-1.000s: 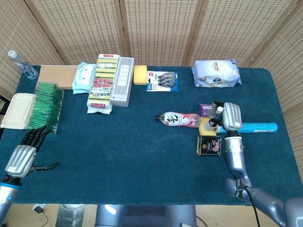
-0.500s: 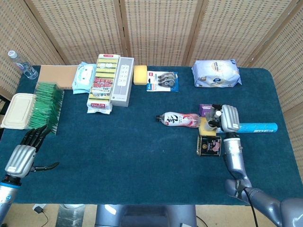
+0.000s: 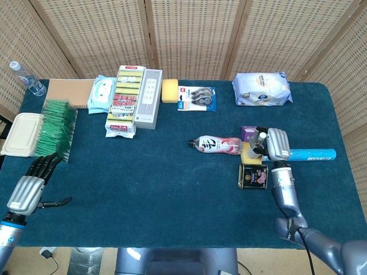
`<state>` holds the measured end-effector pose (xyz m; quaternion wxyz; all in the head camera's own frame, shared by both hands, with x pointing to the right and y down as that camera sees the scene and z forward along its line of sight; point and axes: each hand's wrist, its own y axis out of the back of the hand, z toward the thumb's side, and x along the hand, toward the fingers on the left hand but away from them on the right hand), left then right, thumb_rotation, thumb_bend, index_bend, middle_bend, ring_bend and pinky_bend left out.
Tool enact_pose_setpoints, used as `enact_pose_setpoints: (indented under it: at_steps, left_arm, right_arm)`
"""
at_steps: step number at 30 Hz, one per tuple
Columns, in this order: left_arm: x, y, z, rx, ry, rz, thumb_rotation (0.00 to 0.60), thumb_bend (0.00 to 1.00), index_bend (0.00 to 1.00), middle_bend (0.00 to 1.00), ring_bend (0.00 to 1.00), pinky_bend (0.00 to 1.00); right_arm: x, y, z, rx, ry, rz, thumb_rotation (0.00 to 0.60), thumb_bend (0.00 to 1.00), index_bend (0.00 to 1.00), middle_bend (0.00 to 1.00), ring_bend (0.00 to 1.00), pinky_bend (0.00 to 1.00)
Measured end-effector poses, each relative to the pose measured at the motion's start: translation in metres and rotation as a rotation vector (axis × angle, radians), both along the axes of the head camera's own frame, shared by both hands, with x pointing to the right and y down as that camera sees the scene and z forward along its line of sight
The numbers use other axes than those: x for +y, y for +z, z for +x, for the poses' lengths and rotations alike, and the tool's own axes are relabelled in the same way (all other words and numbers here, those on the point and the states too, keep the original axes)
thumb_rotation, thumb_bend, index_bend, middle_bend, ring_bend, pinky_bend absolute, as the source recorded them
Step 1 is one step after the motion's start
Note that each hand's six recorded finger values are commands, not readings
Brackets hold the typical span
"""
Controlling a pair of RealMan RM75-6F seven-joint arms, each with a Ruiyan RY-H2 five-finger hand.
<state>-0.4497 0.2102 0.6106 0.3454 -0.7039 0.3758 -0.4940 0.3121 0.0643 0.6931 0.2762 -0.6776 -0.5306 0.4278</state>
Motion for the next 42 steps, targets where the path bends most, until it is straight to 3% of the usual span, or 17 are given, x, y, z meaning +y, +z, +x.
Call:
enact_pose_setpoints:
  at_steps: [9,19,31,42]
  left_arm:
    - [0.0,-0.001,0.0,0.005,-0.001,0.001,0.376,0.0,0.0,0.0,0.0,0.03]
    - [0.0,-0.001,-0.001,0.005,0.002,0.003,0.382,0.0,0.0,0.0,0.0,0.03]
    - [0.001,-0.001,-0.001,0.012,0.001,-0.002,0.376,0.0,0.0,0.0,0.0,0.03]
    - [0.001,-0.003,-0.002,0.025,0.005,-0.001,0.38,0.0,0.0,0.0,0.0,0.03]
  right_arm:
    - [0.001,0.0,0.0,0.004,-0.01,-0.025,0.6,0.41,0.5,0.51,0.51,0.49]
    - [0.003,-0.003,0.0,0.019,-0.023,-0.066,0.6,0.3,0.34,0.37,0.37,0.38]
    - [-0.001,-0.019,0.001,0.022,-0.028,-0.065,0.6,0.28,0.29,0.33,0.32,0.34]
    - [-0.012,-0.052,0.007,0.041,-0.025,0.014,0.6,0.28,0.29,0.33,0.31,0.33]
